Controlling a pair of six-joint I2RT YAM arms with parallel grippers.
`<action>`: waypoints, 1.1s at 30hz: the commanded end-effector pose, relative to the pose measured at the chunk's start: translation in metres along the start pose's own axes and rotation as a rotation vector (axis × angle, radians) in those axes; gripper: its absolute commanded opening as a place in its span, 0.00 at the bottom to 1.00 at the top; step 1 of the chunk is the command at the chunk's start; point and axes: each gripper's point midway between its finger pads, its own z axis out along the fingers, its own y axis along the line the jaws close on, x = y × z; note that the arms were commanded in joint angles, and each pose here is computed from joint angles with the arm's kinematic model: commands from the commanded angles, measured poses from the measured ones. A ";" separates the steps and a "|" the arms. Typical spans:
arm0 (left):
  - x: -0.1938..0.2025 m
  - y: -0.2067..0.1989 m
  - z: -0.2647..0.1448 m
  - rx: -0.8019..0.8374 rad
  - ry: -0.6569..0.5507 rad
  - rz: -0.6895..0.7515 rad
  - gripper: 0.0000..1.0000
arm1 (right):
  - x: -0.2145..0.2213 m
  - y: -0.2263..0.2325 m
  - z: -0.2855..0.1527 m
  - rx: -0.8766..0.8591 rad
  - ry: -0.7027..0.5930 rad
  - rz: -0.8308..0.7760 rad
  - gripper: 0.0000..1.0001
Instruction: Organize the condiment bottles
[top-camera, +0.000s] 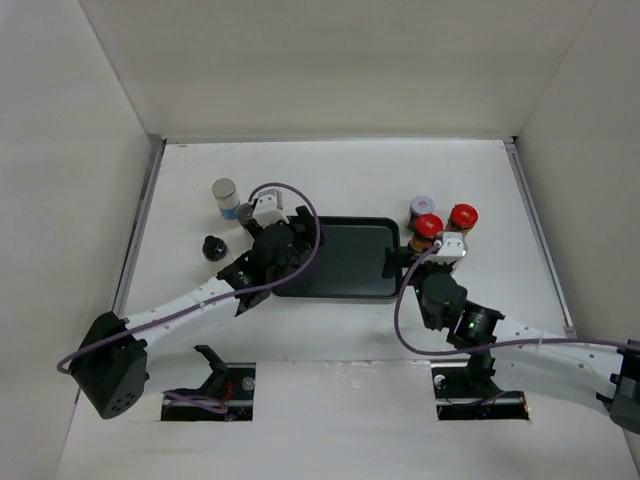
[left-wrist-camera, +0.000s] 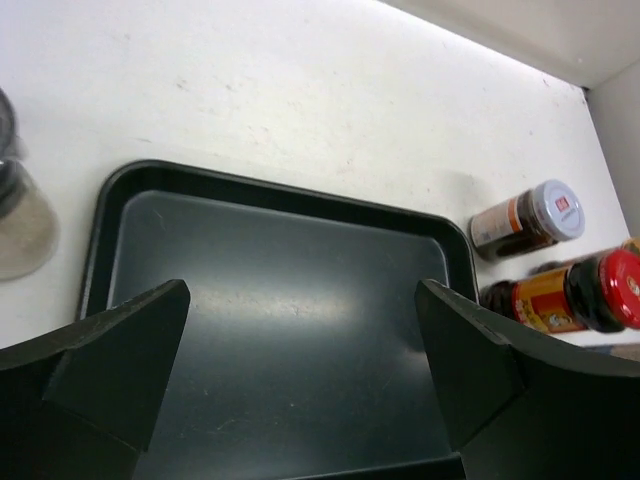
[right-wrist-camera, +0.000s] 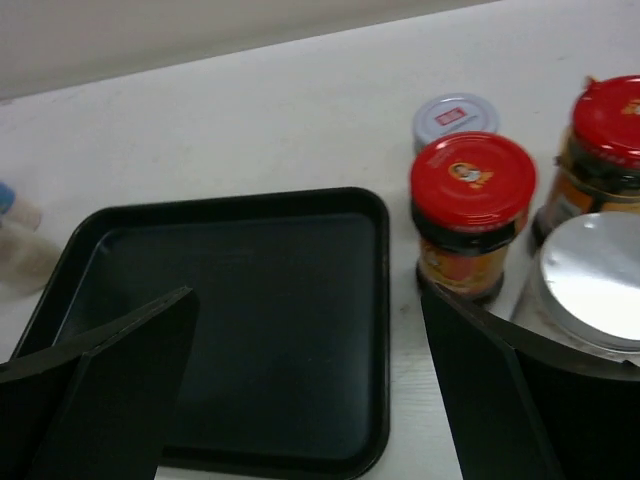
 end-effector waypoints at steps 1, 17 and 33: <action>-0.039 0.009 -0.006 -0.072 -0.068 0.002 1.00 | -0.028 0.043 -0.005 -0.137 -0.035 0.072 1.00; -0.171 0.081 -0.085 -0.402 -0.299 0.164 0.93 | -0.024 0.101 -0.042 -0.476 0.040 0.092 0.31; -0.097 0.169 -0.069 -0.597 -0.034 0.107 0.84 | -0.023 0.106 -0.046 -0.494 0.034 0.098 0.74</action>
